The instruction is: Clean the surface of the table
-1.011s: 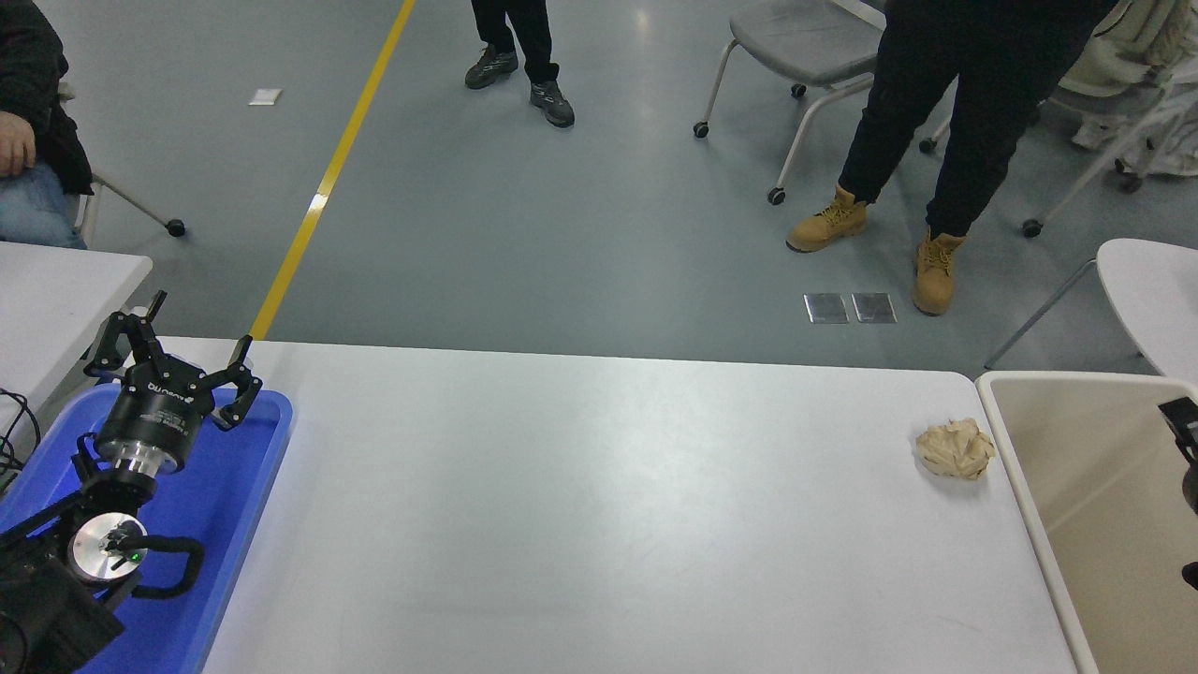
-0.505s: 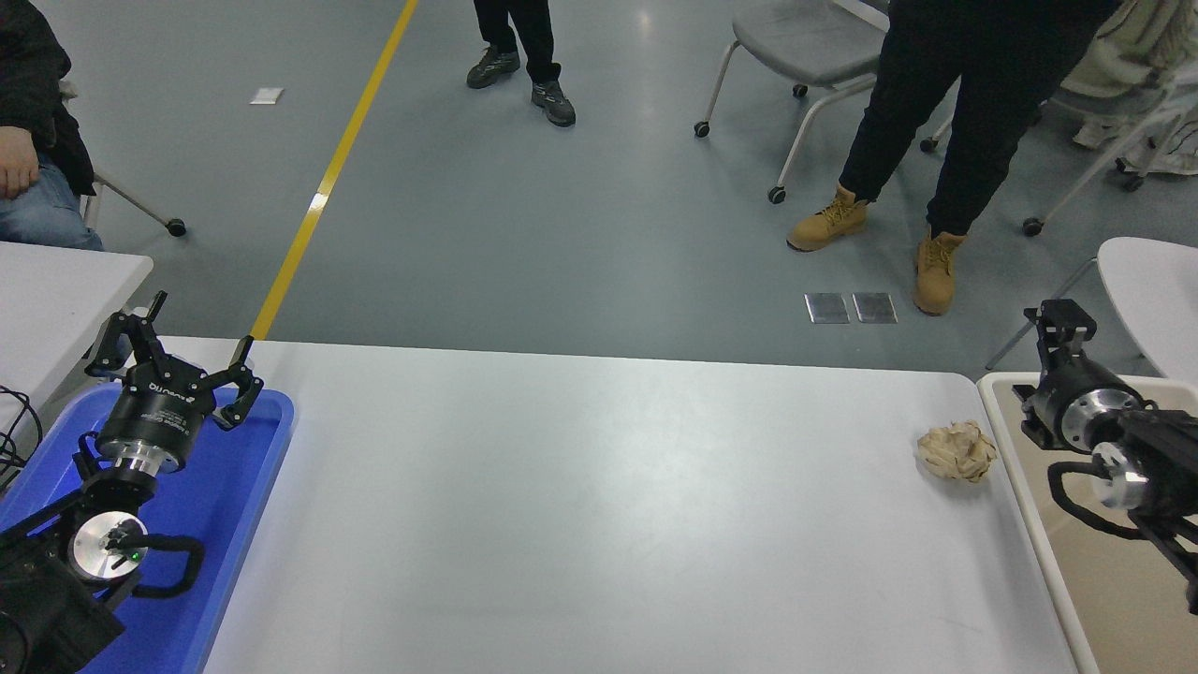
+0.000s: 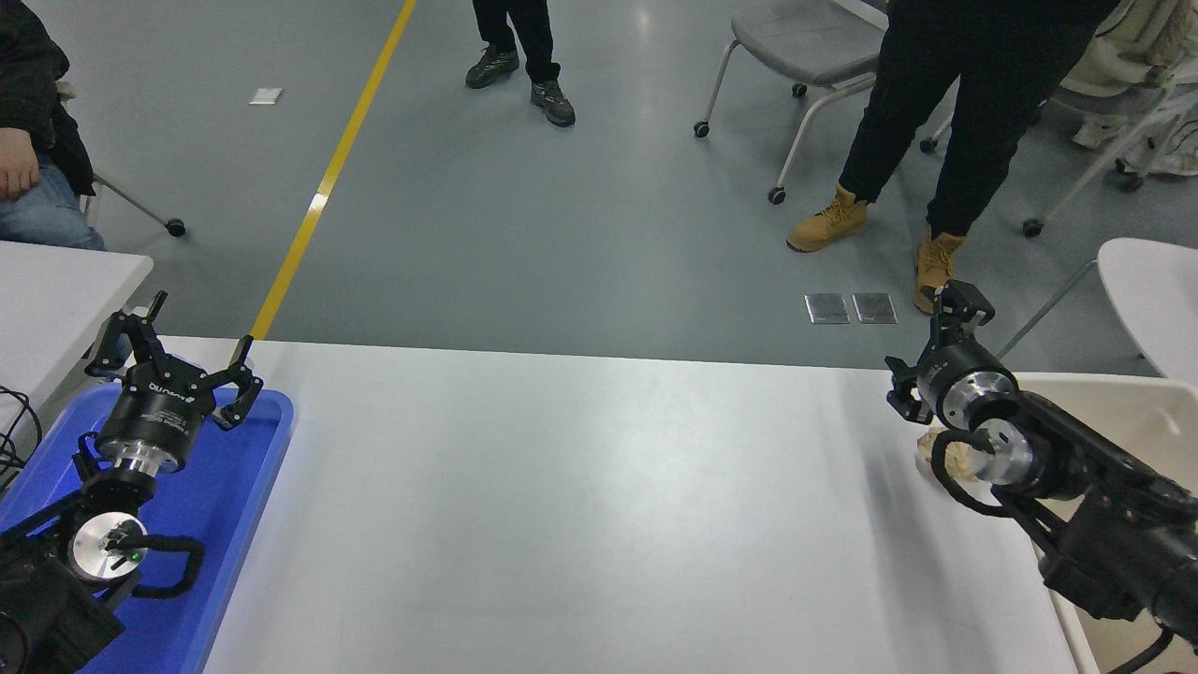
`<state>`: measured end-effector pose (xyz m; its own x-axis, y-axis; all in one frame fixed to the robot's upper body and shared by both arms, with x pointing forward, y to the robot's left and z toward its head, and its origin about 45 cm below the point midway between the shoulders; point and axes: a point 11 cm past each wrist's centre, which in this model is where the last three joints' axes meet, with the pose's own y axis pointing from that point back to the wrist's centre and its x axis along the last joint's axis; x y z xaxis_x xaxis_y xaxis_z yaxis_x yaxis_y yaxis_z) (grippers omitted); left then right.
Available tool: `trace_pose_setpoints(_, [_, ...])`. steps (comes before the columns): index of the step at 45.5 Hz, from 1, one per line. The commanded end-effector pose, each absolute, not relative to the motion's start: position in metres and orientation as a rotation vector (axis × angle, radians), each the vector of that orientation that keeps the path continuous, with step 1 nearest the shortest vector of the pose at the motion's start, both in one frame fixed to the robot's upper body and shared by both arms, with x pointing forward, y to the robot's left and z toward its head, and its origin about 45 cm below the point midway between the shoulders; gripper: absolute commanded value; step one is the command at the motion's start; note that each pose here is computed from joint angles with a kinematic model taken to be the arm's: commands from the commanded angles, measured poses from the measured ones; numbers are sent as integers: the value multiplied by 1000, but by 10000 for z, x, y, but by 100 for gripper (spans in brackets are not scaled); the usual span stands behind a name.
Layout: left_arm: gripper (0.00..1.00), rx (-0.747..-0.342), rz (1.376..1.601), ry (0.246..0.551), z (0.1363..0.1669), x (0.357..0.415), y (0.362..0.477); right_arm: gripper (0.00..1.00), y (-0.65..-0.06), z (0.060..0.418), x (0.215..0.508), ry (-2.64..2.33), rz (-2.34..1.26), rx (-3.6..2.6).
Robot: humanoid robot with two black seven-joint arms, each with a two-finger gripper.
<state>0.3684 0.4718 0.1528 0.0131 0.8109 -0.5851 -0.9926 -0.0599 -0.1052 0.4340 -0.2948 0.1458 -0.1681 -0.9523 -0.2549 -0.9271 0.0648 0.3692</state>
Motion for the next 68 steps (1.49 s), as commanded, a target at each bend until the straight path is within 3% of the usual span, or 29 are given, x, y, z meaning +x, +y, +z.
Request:
trace_pose_setpoints(1, [100,-586,1537,397,1527,3684,4716,100,-2648,1413,4337,-2235,-777,2042])
trace_pose_setpoints(25, [100,-585,1538,395,1531,3683,4723,100,-2787,1379,4300,-2185,-660,2021])
trace_pose_setpoints(38, [100,-586,1537,397,1527,3684,4716,100,-3370,1513,4160,-1880,-110,1952])
trace_pose_setpoints(51, [100,-586,1537,397,1527,3684,4716,100,-3525,1967,4023,-1408,484,1915])
trace_pose_setpoints(68, [100,-587,1537,396,1528,3684,4717,100,-3670,1684,3764,-741,902,1687])
